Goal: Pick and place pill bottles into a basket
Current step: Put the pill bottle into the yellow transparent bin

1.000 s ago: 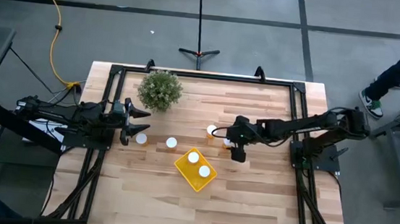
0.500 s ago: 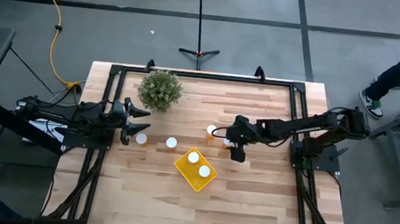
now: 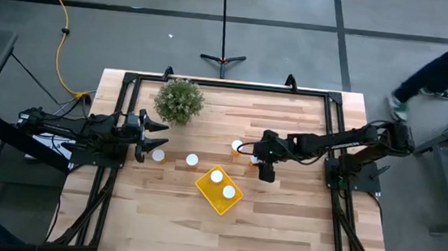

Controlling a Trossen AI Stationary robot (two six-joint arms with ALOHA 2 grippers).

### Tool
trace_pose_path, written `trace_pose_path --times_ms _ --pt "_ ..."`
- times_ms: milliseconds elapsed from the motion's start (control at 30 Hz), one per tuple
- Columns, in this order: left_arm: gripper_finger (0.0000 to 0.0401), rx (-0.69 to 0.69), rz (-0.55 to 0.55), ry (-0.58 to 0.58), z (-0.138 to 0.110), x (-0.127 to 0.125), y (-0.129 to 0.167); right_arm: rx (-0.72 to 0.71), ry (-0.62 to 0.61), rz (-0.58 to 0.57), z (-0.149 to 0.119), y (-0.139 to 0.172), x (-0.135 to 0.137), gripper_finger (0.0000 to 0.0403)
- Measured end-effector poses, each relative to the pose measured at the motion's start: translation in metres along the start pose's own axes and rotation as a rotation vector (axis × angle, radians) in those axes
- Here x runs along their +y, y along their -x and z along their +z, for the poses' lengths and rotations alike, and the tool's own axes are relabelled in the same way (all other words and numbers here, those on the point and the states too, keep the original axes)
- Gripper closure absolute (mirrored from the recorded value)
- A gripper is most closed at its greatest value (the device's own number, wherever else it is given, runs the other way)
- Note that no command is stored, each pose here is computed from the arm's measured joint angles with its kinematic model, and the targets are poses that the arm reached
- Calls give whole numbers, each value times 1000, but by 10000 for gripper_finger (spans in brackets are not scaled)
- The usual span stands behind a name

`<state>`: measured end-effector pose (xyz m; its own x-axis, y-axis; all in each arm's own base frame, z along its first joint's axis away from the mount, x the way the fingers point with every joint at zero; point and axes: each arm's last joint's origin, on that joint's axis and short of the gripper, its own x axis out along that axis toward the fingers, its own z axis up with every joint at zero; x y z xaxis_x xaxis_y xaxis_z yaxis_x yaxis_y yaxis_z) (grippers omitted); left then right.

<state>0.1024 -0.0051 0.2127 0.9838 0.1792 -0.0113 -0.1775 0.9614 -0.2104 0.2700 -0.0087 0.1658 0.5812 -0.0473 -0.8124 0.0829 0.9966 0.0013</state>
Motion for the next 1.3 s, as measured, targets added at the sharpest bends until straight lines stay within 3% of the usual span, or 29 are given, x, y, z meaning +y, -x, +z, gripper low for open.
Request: trace_pose_path --times_ms 367,667,1000,1300 --pt "125 0 0 2 0 0 0 18 0 24 1 4 1 193" --pt "125 0 0 0 0 0 0 -22 4 92 39 28 10 199" --pt "125 0 -1 0 0 0 0 -197 133 212 79 54 46 197" --pt "125 -2 4 0 0 0 0 -281 254 290 98 38 73 197"
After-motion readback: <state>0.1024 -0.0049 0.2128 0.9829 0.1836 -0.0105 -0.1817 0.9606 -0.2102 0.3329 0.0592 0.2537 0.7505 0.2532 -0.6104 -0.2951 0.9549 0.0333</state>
